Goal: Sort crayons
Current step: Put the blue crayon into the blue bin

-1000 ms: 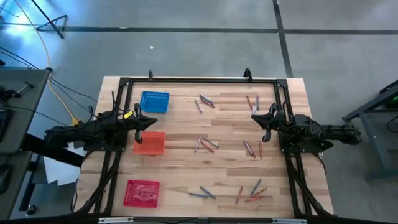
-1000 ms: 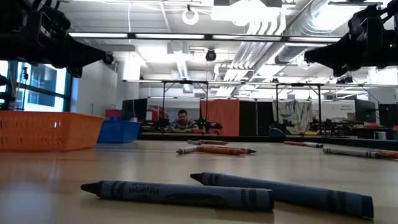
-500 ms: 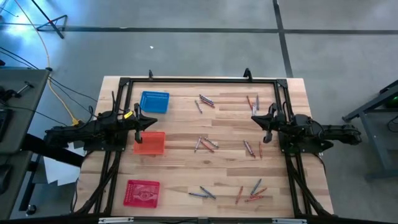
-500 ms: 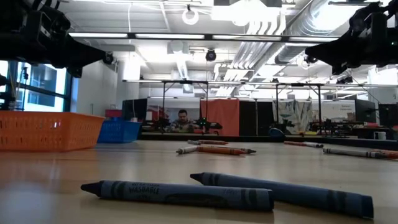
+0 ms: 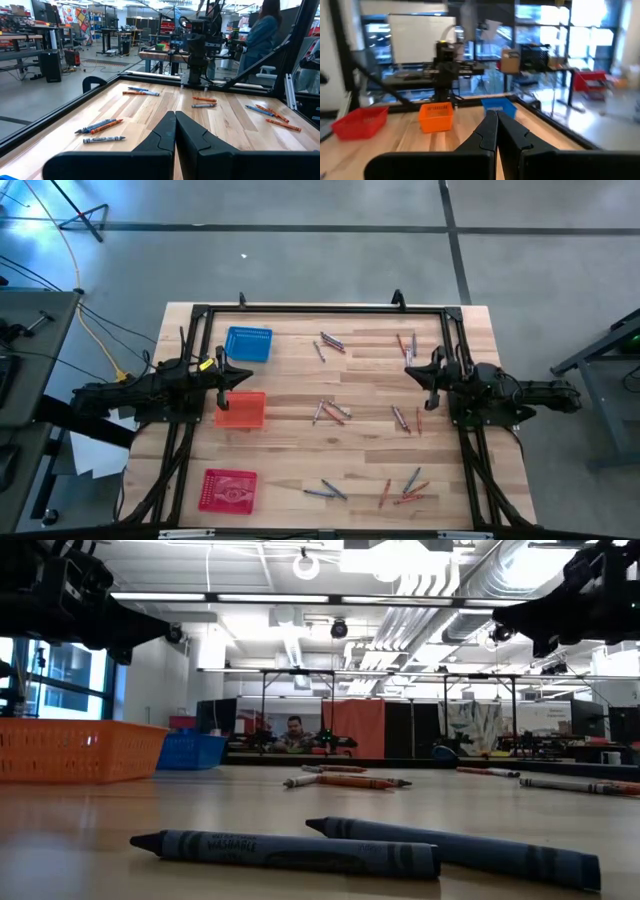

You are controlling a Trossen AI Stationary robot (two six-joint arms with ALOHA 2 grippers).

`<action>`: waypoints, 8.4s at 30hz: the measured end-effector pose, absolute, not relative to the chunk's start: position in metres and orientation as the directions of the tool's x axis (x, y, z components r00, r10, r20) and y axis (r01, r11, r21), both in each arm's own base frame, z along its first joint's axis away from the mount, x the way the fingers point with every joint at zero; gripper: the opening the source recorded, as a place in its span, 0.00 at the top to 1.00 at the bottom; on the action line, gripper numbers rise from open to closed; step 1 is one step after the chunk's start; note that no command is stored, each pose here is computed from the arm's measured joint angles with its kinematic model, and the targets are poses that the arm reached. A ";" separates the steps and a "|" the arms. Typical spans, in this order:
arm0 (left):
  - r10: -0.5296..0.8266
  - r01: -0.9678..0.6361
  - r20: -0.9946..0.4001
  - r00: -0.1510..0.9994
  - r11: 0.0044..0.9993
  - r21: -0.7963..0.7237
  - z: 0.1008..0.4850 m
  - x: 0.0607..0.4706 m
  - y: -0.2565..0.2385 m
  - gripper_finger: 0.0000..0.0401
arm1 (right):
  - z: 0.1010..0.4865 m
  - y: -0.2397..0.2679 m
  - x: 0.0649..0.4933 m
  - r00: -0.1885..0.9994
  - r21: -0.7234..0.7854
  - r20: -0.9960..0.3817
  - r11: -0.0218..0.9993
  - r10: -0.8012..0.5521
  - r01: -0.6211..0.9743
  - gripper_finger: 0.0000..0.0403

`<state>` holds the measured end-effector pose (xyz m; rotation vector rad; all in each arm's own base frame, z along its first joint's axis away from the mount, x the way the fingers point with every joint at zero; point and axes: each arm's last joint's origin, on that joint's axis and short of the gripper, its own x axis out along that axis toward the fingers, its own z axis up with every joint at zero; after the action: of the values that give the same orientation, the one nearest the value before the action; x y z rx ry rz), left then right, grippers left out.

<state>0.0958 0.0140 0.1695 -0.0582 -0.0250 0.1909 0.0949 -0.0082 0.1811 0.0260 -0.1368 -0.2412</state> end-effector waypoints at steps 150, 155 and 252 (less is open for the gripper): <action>0.190 -0.189 0.020 0.982 0.980 -0.060 0.170 0.096 0.014 1.00 | 0.142 -0.218 0.164 -0.026 -0.031 -0.996 0.061 -0.080 0.998 0.86; 0.190 -0.189 0.020 0.982 0.980 -0.060 0.169 0.096 0.014 1.00 | 0.136 -0.217 0.168 -0.048 -0.052 -0.997 0.064 -0.065 0.997 0.86; 0.187 -0.185 0.019 0.982 0.981 -0.060 0.169 0.096 0.014 1.00 | 0.193 -0.194 0.557 0.926 0.499 -0.367 0.822 -0.086 0.274 0.80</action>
<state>0.0959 0.0138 0.1694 -0.0579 -0.0247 0.1871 0.5570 -0.1940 0.1930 0.5762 0.3394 -0.1953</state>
